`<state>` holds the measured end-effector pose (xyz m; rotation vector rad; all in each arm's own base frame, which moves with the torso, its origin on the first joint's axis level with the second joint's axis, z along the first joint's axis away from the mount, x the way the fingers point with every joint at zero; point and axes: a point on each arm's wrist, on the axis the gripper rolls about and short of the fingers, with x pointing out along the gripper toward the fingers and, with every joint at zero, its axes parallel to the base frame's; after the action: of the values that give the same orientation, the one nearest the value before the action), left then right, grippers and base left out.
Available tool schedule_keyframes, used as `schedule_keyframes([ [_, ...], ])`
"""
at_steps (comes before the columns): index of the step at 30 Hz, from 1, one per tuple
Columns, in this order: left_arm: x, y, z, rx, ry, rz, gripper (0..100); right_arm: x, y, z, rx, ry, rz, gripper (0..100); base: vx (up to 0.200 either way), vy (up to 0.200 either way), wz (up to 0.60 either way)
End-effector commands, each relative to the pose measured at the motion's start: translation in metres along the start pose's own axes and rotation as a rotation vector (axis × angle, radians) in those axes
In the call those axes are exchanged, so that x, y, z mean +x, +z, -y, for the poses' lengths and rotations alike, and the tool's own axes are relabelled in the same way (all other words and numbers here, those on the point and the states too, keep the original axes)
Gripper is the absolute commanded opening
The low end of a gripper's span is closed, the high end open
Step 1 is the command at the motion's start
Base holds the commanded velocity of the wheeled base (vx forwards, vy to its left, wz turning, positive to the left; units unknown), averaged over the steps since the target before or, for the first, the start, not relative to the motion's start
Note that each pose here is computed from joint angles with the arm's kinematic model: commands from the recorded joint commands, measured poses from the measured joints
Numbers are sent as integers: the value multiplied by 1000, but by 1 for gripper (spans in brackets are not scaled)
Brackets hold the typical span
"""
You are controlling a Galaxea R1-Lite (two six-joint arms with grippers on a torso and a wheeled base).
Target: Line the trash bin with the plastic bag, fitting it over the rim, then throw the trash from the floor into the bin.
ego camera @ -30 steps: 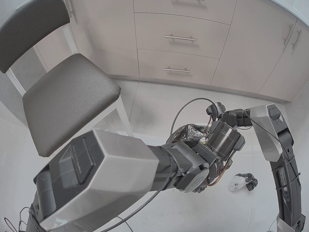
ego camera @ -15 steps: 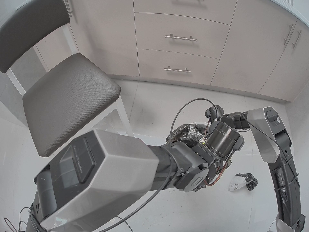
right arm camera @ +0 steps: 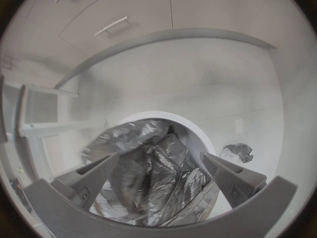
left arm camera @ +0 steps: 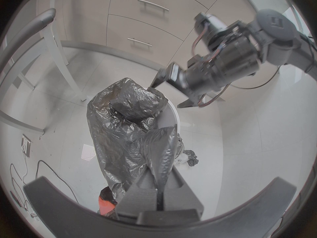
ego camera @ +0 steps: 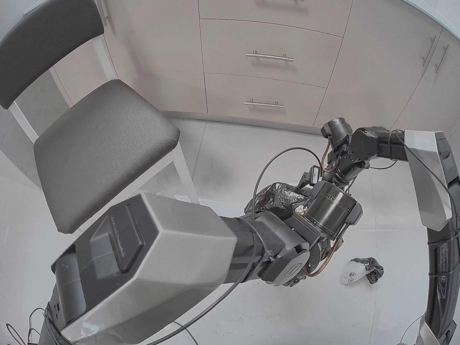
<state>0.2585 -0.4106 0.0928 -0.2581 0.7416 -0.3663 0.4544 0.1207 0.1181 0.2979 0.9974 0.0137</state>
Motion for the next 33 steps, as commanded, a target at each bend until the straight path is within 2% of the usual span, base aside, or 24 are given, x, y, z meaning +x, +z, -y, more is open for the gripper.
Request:
schedule_keyframes([
  [1,1,0,-1,0,2,-2,0,-41,13,-4,54,74,64,100,0,0,0],
  [10,2,-1,-1,0,3,-3,0,-18,8,-12,79,91,62,100,0,0,0],
  [15,1,0,-1,0,2,-2,0,-15,-3,-27,96,100,28,100,0,0,0],
  [16,2,-1,-1,0,3,-3,0,-15,-10,-31,109,90,-6,100,0,0,0],
  [29,2,-1,-1,0,3,-3,0,25,-33,-11,120,-52,-195,100,0,0,0],
  [33,2,0,-1,-1,4,-3,0,54,-38,7,129,-92,-229,100,0,0,0],
])
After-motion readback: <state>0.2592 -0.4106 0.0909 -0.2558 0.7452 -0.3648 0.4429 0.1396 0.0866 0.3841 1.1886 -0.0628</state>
